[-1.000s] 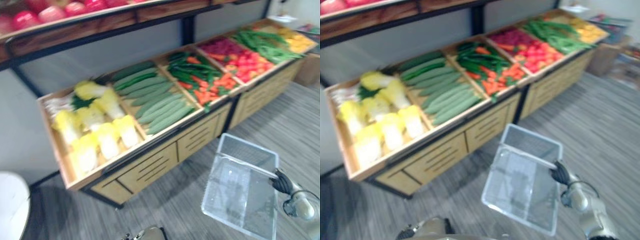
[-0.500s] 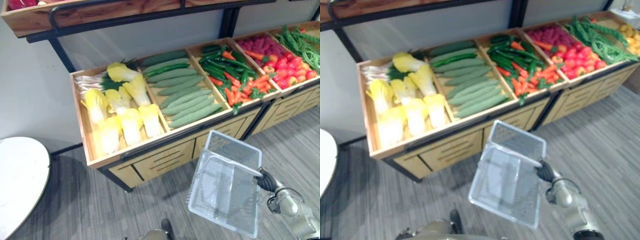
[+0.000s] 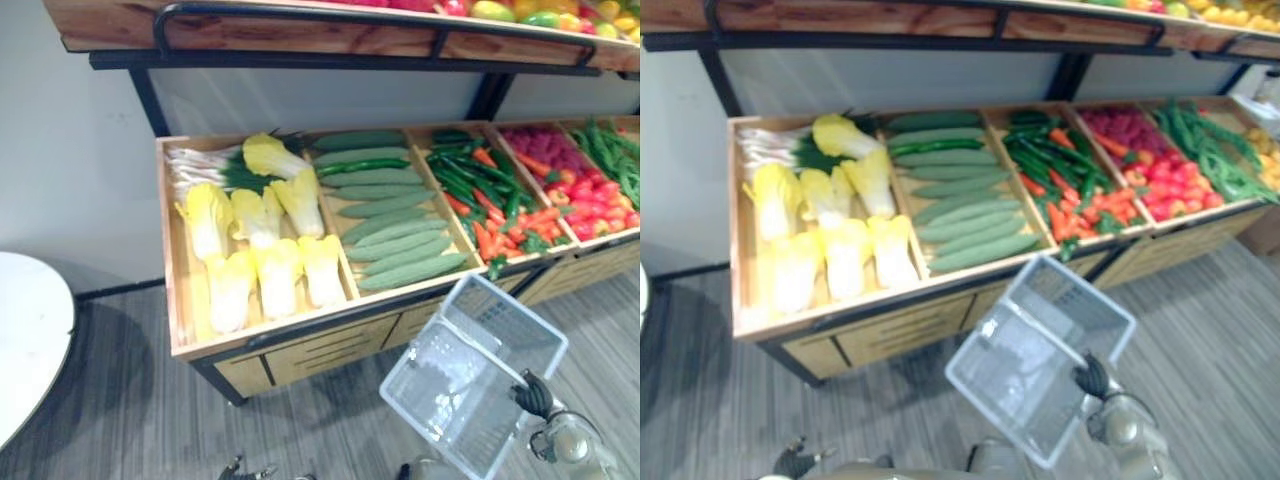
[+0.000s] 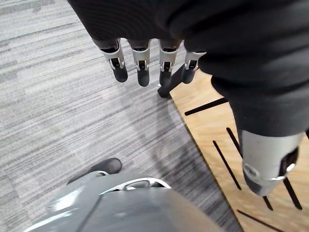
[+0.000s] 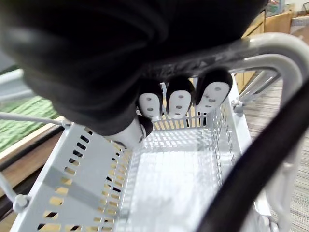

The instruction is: Pick vegetable in the basket

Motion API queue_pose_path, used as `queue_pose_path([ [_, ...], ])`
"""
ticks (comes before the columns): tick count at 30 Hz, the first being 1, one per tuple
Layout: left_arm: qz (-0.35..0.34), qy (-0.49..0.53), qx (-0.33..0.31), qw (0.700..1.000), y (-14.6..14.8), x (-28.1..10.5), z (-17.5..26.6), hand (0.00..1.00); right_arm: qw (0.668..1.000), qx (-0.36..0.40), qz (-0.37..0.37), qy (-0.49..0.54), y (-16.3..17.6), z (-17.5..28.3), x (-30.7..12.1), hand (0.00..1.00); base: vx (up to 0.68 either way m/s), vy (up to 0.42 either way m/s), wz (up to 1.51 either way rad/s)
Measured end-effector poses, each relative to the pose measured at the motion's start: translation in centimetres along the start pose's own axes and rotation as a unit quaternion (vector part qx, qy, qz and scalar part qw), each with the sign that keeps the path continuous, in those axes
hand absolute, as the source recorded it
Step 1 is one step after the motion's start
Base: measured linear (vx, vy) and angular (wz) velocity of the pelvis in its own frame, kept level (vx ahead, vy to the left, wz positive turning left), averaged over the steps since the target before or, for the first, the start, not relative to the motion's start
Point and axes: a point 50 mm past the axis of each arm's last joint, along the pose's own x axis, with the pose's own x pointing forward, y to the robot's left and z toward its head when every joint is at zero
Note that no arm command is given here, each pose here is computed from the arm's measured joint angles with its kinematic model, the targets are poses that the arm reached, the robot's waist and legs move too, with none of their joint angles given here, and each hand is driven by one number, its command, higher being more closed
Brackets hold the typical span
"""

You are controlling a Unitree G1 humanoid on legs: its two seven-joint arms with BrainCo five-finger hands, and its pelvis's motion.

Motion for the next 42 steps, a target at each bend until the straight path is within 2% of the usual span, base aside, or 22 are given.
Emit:
queue_pose_path([
  [2, 0.002, -0.005, 0.000, 1.000, 0.0, 0.1, 0.4, 0.00, 1.000, 0.016, -0.007, 0.023, 0.0, -1.1, -0.4, 1.00, 0.18, -0.216, 0.60],
  [5, 0.014, 0.002, 0.001, 1.000, 0.6, 0.1, -0.1, 0.00, 0.996, 0.059, 0.005, 0.065, 1.8, -3.0, -1.8, 1.00, 0.16, -0.317, 0.62],
  [10, -0.013, 0.027, -0.049, 0.998, -2.7, -0.8, -1.1, 0.00, 0.978, 0.130, -0.008, 0.161, 2.9, -6.7, -3.2, 1.00, 0.16, -0.253, 0.30],
  [16, 0.021, 0.056, -0.128, 0.990, -2.2, -1.0, -2.2, 0.00, 0.921, 0.225, -0.025, 0.317, 6.2, -11.7, -7.3, 1.00, 0.11, -0.094, 0.38],
  [19, 0.077, 0.087, -0.196, 0.974, -0.9, -1.3, -3.6, 0.00, 0.870, 0.304, -0.049, 0.384, 8.3, -12.8, -9.4, 1.00, -0.02, 0.015, 0.08],
  [27, 0.186, 0.124, -0.307, 0.925, 2.0, -1.9, -5.5, 0.00, 0.797, 0.394, -0.092, 0.449, 10.2, -14.0, -12.2, 1.00, -0.08, 0.011, -0.07],
  [31, 0.264, 0.067, -0.361, 0.892, 4.7, -1.9, -3.4, 0.00, 0.778, 0.410, -0.101, 0.465, 11.0, -14.0, -13.1, 1.00, -0.06, -0.006, 0.01],
  [35, 0.351, -0.119, -0.358, 0.857, 8.0, -4.0, 3.7, 0.00, 0.778, 0.405, -0.105, 0.469, 12.1, -13.4, -13.7, 1.00, 0.00, -0.001, 0.05],
  [40, 0.379, -0.259, -0.327, 0.826, 8.8, -6.6, 10.0, 0.00, 0.795, 0.387, -0.081, 0.460, 12.7, -12.9, -13.8, 1.00, 0.07, 0.018, 0.04],
  [42, 0.380, -0.286, -0.328, 0.816, 9.1, -7.2, 11.3, 0.00, 0.800, 0.382, -0.073, 0.457, 12.8, -12.7, -13.7, 1.00, 0.07, 0.018, 0.03],
])
